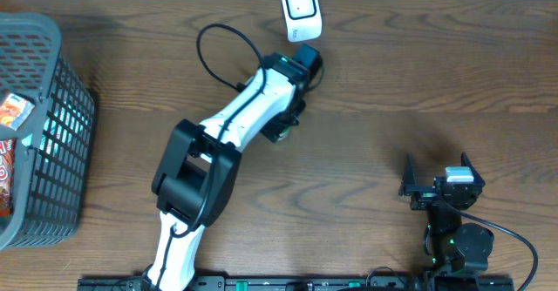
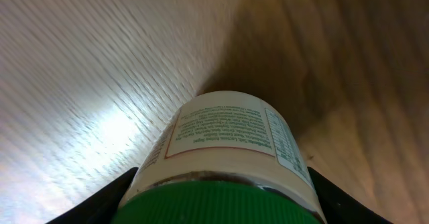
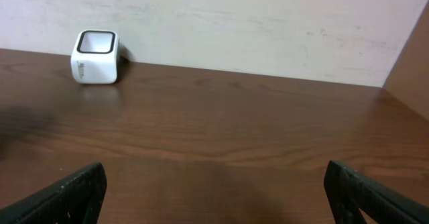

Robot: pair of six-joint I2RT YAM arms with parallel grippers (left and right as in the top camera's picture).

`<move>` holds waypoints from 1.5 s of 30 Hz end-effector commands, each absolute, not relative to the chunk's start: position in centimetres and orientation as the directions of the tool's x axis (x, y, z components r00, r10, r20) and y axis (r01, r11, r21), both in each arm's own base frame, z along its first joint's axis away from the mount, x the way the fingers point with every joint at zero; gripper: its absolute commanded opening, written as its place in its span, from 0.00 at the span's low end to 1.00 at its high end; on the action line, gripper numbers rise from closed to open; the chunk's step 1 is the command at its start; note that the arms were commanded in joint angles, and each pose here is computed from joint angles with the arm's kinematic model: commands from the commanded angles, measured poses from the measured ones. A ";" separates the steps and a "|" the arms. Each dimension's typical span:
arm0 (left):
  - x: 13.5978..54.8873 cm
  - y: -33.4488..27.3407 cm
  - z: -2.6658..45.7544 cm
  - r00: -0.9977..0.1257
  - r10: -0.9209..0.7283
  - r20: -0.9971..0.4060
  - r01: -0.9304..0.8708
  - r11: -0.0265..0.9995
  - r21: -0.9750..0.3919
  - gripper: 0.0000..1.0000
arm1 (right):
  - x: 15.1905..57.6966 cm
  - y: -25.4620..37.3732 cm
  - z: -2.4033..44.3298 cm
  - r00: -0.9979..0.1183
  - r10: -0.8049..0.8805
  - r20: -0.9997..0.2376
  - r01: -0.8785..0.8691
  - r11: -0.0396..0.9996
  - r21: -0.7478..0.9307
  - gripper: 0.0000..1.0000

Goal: Scan the item barcode
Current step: 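Lift the green-lidded jar out and place it mid-table with the left gripper, then reach the left gripper into the basket and grasp the mint-green snack pack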

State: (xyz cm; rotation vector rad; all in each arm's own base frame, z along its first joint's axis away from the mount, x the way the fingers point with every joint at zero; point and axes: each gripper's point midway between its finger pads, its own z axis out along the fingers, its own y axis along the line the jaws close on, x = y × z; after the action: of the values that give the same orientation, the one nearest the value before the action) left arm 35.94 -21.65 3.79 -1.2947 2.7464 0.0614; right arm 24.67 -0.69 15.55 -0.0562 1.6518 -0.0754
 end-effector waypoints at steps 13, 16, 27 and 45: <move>36.1 -20.6 4.9 -0.700 -0.682 -0.210 -0.701 0.712 0.025 0.85 | 24.7 -0.8 15.4 -0.087 -0.070 -0.994 0.016 0.997 -0.072 0.99; 38.7 -20.0 10.3 -0.753 -0.567 -0.335 -0.589 0.807 -0.041 0.91 | 24.7 -0.8 15.4 -0.087 -0.070 -0.994 0.016 0.997 -0.072 0.99; 37.9 -1.2 43.5 -0.349 -0.466 -0.813 -0.438 0.848 -0.299 0.96 | 24.7 -0.8 15.4 -0.087 -0.070 -0.994 0.016 0.997 -0.072 0.99; 27.9 29.8 19.2 -0.095 -0.967 -0.235 -0.957 0.154 -0.244 0.96 | 24.7 -0.8 15.4 -0.087 -0.070 -0.994 0.016 0.997 -0.072 0.99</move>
State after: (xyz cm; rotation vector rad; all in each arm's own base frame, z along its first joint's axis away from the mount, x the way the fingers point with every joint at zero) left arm 27.08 30.63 21.83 -1.8837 1.9985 0.0596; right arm 24.67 -0.71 15.56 -0.0553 1.6514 -0.0764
